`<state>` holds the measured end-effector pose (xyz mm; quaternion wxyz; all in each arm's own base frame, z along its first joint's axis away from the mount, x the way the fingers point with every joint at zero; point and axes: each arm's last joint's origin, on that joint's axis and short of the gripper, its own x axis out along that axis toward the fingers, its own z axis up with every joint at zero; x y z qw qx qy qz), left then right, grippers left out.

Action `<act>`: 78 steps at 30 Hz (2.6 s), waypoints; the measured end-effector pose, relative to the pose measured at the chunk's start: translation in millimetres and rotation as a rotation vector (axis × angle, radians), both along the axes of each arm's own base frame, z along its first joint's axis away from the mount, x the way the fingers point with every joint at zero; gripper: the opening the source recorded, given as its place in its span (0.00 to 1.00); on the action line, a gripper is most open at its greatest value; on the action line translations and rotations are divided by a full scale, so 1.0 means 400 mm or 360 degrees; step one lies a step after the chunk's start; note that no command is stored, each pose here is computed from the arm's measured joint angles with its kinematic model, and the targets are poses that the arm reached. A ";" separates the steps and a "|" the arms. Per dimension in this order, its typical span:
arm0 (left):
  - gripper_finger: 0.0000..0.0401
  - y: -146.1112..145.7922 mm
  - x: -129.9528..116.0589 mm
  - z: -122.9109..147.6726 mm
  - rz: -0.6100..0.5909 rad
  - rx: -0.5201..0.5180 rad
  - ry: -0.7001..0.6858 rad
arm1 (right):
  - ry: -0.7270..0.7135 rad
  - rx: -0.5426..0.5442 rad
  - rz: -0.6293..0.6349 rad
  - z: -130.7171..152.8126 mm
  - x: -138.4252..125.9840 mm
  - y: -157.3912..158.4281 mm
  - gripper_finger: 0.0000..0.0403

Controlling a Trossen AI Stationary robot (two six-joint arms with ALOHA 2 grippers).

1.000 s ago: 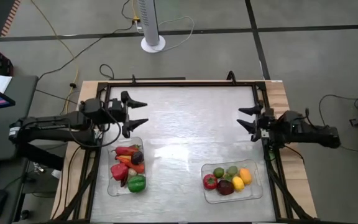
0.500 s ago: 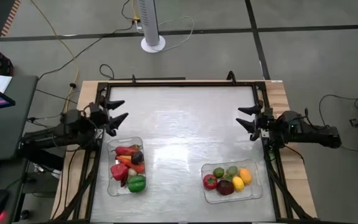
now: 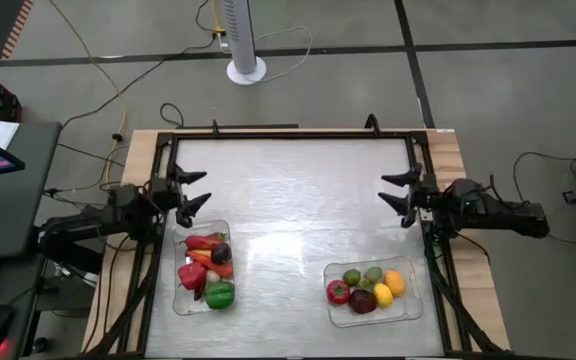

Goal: Sort produce into baskets
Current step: Return to Home Position

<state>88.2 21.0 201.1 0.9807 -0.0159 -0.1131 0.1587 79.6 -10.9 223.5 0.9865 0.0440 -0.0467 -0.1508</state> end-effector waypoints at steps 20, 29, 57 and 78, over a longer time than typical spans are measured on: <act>0.75 0.002 0.017 -0.076 -0.0009 0.0137 0.0328 | 0.0182 0.0144 0.0005 -0.034 0.000 0.000 0.70; 0.75 0.002 0.017 -0.077 0.0001 0.0214 0.0356 | 0.0353 0.0136 -0.0003 -0.088 0.010 0.000 0.70; 0.75 0.002 0.017 -0.078 0.0029 0.0414 0.0422 | 0.0683 0.0055 -0.0001 -0.137 0.001 0.000 0.70; 0.75 0.002 0.017 -0.078 0.0029 0.0412 0.0421 | 0.0686 0.0056 0.0000 -0.137 0.001 0.000 0.70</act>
